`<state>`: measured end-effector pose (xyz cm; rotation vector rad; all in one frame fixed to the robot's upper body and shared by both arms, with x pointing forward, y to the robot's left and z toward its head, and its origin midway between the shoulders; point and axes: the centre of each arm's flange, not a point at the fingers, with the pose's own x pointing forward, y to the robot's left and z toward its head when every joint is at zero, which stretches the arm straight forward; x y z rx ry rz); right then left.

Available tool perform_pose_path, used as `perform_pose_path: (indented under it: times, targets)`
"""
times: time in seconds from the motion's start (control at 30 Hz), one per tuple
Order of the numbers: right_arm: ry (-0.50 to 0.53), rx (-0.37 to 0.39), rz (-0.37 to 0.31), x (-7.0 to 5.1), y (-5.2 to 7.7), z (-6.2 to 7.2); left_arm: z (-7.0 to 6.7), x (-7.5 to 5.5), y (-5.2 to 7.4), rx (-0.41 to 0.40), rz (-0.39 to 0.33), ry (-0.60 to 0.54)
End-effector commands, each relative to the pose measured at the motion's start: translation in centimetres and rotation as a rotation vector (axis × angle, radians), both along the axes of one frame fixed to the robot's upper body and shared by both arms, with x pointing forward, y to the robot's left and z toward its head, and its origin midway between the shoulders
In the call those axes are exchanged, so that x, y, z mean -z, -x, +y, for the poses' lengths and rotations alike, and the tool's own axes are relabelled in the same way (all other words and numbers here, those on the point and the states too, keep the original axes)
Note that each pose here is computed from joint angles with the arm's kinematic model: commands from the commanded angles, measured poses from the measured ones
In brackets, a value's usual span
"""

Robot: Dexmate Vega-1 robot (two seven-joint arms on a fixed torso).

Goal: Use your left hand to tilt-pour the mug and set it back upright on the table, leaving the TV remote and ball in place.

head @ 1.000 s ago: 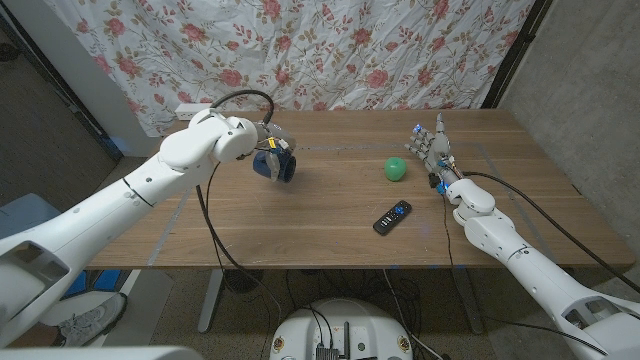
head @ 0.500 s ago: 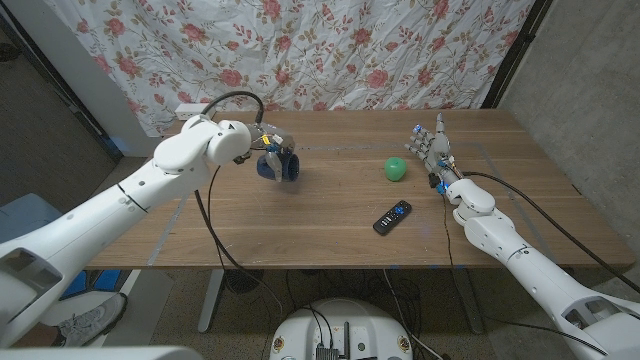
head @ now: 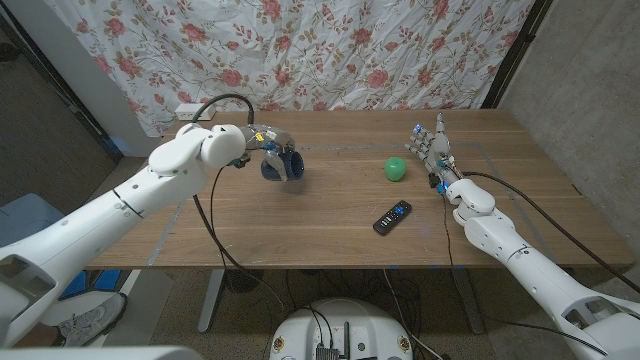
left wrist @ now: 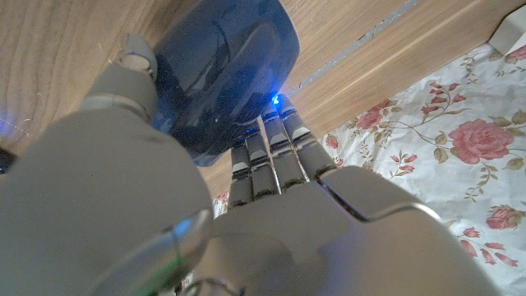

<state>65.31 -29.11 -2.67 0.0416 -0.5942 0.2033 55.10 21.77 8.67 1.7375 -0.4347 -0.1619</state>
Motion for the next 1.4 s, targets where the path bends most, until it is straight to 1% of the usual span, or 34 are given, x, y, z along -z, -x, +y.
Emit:
perform_pose_path:
  times: [0.03, 0.13, 0.37, 0.63, 0.77, 0.97, 1.03, 1.2, 1.3, 1.4]
  targets:
    - [0.0, 0.0, 0.0, 0.0, 0.0, 0.0, 1.2, 1.2, -0.4, 0.037, 0.051, 0.161]
    - [0.0, 0.0, 0.0, 0.0, 0.0, 0.0, 1.3, 1.4, -0.4, 0.05, 0.045, 0.198]
    - [0.0, 0.0, 0.0, 0.0, 0.0, 0.0, 1.5, 1.8, -0.2, 0.084, 0.006, 0.268]
    - [0.0, 0.0, 0.0, 0.0, 0.0, 0.0, 1.8, 2.9, -0.1, 0.104, -0.014, 0.362]
    - [0.0, 0.0, 0.0, 0.0, 0.0, 0.0, 2.1, 3.8, -0.1, 0.116, -0.023, 0.422]
    - [0.0, 0.0, 0.0, 0.0, 0.0, 0.0, 2.4, 5.5, -0.2, 0.132, -0.033, 0.51]
    - [0.0, 0.0, 0.0, 0.0, 0.0, 0.0, 2.3, 6.0, -0.3, 0.14, -0.023, 0.524]
    - [0.0, 0.0, 0.0, 0.0, 0.0, 0.0, 2.2, 7.3, -0.4, 0.156, -0.035, 0.579]
    - [0.0, 0.0, 0.0, 0.0, 0.0, 0.0, 2.1, 8.1, -0.6, 0.176, -0.025, 0.612]
    - [0.0, 0.0, 0.0, 0.0, 0.0, 0.0, 2.0, 8.8, -0.7, 0.173, -0.025, 0.632]
